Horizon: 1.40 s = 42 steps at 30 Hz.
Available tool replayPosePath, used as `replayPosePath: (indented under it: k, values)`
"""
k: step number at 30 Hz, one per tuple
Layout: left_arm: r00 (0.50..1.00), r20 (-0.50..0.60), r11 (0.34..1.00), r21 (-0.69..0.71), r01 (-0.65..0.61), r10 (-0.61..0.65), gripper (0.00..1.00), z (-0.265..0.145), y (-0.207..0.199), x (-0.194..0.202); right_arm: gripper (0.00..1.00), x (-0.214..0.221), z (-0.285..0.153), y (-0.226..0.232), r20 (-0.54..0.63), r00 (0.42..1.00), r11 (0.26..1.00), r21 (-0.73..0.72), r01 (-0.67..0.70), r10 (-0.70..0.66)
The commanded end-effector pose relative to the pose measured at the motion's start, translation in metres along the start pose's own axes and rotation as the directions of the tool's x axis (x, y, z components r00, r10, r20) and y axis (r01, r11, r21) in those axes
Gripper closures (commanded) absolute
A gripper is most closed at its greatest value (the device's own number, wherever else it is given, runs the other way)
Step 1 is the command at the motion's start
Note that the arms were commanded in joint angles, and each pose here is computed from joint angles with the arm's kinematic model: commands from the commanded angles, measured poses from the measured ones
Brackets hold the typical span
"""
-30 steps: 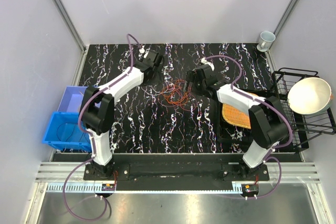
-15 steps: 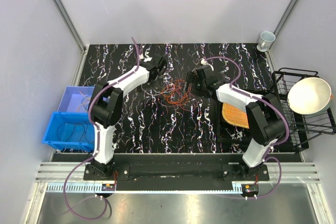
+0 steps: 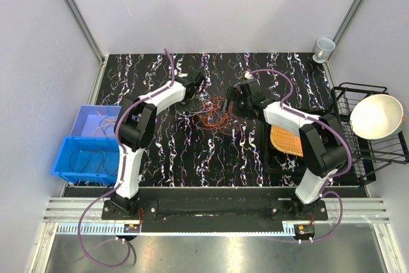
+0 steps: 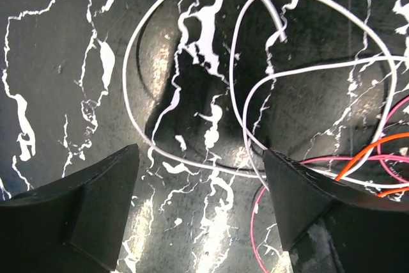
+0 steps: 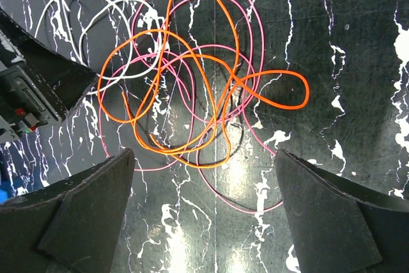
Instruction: Untangle the cables
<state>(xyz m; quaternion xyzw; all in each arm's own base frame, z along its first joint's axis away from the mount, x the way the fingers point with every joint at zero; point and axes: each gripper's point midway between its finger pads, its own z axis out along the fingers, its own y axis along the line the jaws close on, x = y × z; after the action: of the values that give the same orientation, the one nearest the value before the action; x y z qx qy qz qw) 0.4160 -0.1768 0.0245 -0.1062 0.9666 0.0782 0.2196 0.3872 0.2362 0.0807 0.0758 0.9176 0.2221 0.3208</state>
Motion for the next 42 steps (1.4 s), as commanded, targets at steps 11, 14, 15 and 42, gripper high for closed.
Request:
replayPosePath:
  k: [11, 14, 15, 42]
  values:
    - [0.998, 0.054, 1.000, 0.004, 0.027, -0.027, 0.70, 0.012, -0.009, -0.017, 0.04, -0.003, 0.006, 0.001, 0.005, 1.000, 0.999, -0.026, -0.021, 0.021]
    - [0.998, 0.057, 1.000, 0.004, 0.028, -0.028, 0.94, 0.016, -0.010, -0.017, 0.04, -0.003, 0.007, 0.000, 0.002, 1.000, 0.999, -0.024, -0.022, 0.022]
    - [0.998, 0.061, 1.000, 0.003, 0.031, -0.031, 1.00, 0.016, -0.009, -0.017, 0.05, -0.002, 0.007, 0.000, -0.001, 1.000, 0.999, -0.026, -0.022, 0.022]
    - [0.881, 0.472, 0.987, 0.153, -0.044, -0.034, 1.00, -0.216, 0.053, -0.106, 0.06, 0.010, 0.021, -0.005, -0.047, 0.998, 0.999, -0.021, -0.031, 0.030]
